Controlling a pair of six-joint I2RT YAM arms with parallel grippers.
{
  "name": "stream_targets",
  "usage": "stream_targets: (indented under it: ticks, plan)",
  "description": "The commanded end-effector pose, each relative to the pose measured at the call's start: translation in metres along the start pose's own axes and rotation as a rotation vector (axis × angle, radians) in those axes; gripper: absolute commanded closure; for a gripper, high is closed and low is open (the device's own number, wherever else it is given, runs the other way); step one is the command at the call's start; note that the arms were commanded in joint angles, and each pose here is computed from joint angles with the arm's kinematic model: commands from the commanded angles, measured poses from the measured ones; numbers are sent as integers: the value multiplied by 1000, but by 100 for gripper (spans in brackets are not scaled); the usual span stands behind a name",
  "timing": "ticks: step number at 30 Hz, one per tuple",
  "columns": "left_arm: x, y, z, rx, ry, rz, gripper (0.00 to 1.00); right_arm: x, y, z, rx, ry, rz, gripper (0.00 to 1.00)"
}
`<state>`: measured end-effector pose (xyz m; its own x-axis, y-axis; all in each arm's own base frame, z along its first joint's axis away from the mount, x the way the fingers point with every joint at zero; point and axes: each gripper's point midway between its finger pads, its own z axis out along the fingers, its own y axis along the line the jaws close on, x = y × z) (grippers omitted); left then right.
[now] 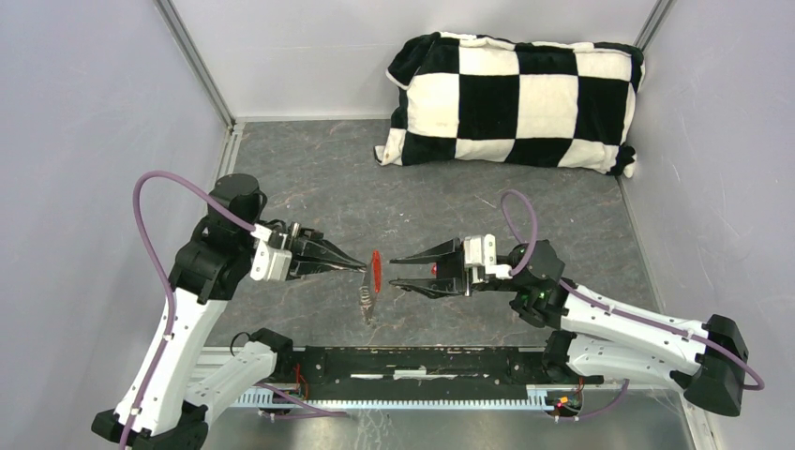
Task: Put the keys on the keyring
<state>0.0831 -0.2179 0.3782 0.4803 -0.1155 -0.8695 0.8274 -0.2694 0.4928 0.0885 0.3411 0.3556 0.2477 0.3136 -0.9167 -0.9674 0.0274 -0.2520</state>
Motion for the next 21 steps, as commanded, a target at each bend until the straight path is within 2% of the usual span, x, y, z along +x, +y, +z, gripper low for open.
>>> stream_targets:
  ticks: [1, 14, 21]
  plan:
    - [-23, -3, 2, 58, -70, -35, 98, -54, -6, 12, 0, -149, -67, 59]
    - [-23, 3, 2, 49, -62, -16, 98, -62, 3, 37, -54, -161, -104, 61]
    - [-23, 2, 2, 48, -62, -14, 98, -58, -5, 44, -14, -135, -106, 67]
